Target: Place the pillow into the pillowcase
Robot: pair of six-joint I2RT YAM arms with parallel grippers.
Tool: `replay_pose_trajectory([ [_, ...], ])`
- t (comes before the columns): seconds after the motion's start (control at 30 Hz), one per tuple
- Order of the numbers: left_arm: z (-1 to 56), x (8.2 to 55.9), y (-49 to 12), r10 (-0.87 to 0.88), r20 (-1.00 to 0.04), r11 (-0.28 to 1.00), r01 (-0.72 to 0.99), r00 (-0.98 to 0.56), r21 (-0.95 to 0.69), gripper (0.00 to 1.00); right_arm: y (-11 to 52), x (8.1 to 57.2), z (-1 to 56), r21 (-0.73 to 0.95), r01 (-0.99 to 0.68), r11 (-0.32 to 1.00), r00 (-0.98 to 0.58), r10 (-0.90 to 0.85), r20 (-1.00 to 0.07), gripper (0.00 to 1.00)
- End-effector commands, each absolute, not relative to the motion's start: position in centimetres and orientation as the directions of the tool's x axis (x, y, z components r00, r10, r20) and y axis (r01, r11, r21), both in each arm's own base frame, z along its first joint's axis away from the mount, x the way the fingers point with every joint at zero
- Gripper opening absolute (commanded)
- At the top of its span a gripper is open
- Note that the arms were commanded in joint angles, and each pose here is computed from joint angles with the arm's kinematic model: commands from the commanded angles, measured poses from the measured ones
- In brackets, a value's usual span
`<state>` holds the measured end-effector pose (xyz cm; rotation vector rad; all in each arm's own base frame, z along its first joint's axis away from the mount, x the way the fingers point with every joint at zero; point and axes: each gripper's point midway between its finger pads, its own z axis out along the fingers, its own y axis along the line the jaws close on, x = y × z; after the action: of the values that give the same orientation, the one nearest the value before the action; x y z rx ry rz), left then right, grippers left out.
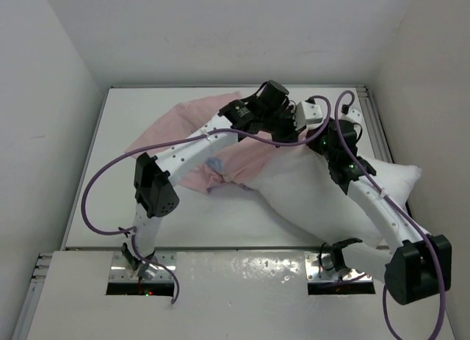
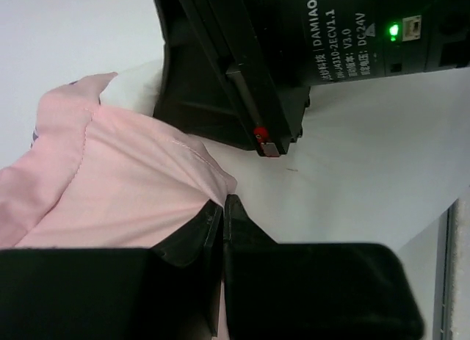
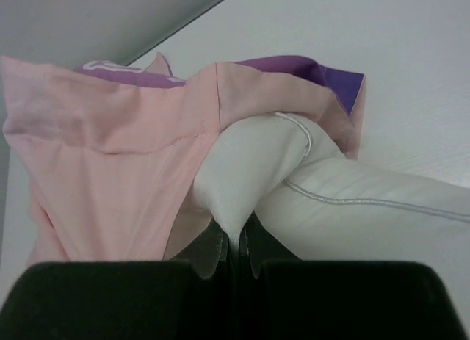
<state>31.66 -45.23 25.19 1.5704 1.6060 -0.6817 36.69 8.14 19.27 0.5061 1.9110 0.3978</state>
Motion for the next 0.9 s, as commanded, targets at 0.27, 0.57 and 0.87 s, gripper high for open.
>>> replay_pose_trajectory([
  [0.27, 31.6, 33.5, -44.2, 0.457, -0.884, 0.222, 0.949, 0.1, 0.223, 0.0, 13.4, 32.9, 26.0, 0.631, 0.009, 0.776, -0.093, 0.629, -0.772, 0.0],
  [0.57, 30.6, 24.7, -44.1, 0.422, -0.874, -0.198, 0.966, 0.239, 0.169, 0.0, 11.8, 37.6, 29.9, 0.652, 0.058, 0.756, -0.043, 0.655, -0.755, 0.0],
  [0.87, 33.2, 38.9, -38.2, 0.439, -0.898, 0.397, 0.892, 0.02, 0.214, 1.0, 7.5, 41.2, 19.6, 0.428, 0.279, 0.859, -0.537, 0.51, -0.672, 0.99],
])
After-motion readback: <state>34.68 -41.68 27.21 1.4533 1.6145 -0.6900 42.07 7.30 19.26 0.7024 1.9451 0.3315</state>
